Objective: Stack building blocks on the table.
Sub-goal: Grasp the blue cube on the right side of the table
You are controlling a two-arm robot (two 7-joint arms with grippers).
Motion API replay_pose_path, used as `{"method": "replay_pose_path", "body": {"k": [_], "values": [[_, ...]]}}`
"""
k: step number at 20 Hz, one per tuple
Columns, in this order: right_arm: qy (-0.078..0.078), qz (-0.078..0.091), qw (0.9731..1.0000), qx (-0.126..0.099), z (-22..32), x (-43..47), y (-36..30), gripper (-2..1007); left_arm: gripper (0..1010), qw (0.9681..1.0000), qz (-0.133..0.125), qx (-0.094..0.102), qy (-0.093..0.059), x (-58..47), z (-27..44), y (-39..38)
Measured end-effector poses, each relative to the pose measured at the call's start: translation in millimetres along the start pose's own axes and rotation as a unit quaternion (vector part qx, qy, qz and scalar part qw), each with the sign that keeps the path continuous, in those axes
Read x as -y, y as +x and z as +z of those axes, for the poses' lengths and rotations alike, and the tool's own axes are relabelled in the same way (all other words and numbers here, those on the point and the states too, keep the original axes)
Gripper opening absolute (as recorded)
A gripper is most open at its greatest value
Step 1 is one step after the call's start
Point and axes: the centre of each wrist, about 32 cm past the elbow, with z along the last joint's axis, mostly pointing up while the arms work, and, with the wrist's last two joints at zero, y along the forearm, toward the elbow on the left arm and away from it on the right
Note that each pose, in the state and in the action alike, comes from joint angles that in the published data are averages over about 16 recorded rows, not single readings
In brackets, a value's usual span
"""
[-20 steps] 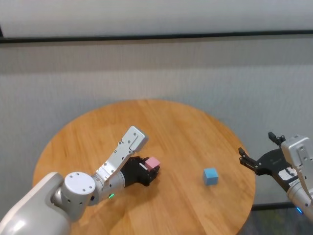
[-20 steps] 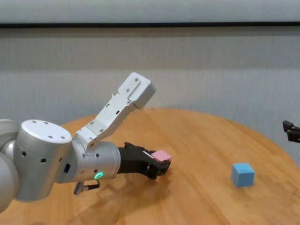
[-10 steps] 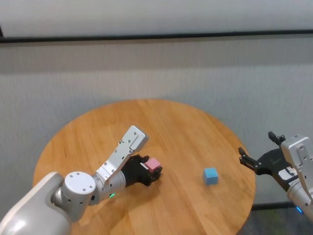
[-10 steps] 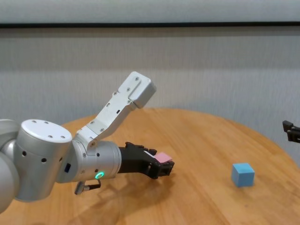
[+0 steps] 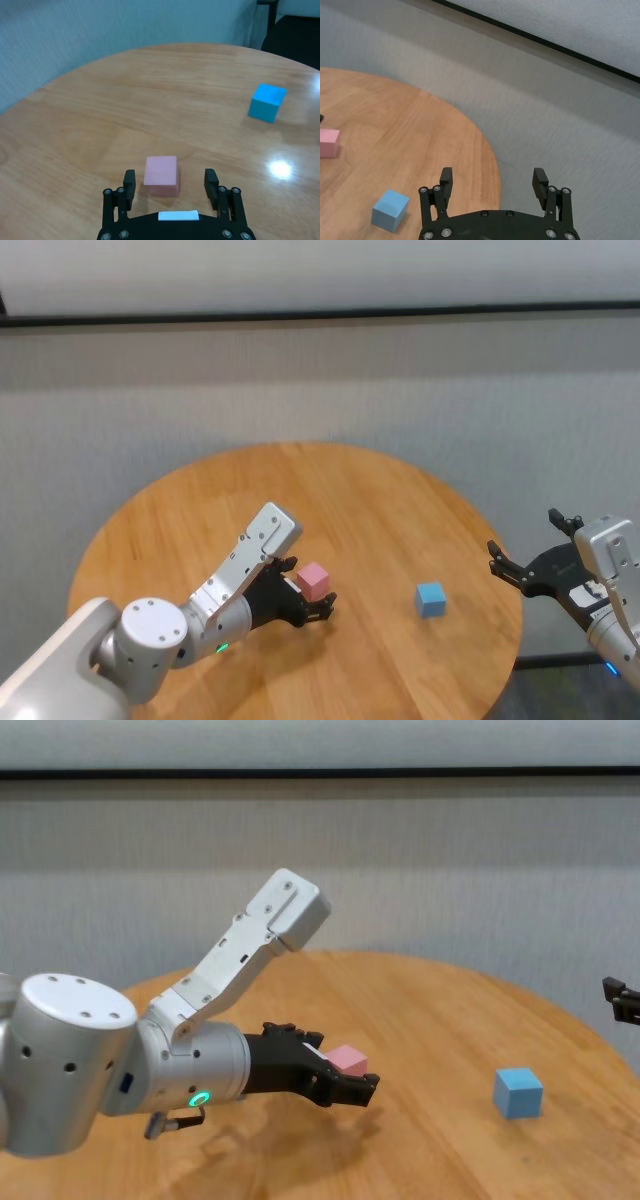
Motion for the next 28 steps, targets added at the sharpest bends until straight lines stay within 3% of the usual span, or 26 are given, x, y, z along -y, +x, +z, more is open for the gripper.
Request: {"method": "replay_pose_path", "body": {"k": [6,14,22,28], "values": [[0.000,0.000,1.0000,0.000,0.0,0.0,0.0,1005,966,0.9999,0.000,0.011,-0.003,-20.0,3.3,-3.6],[0.000,0.000,1.0000,0.000,0.0,0.0,0.0,1005,1000,0.9996,0.013,0.023,-0.009,-56.4,6.8,-2.9],[0.000,0.000,1.0000,0.000,0.0,0.0,0.0,1004,1000,0.9989,0.038,0.026,-0.009,-96.1,3.1,3.0],[-0.006,0.004,1.0000,-0.003,2.9,-1.3,-4.0,1004,1000,0.9984,0.050,0.024,-0.006,-112.2,-0.2,5.7]]}}
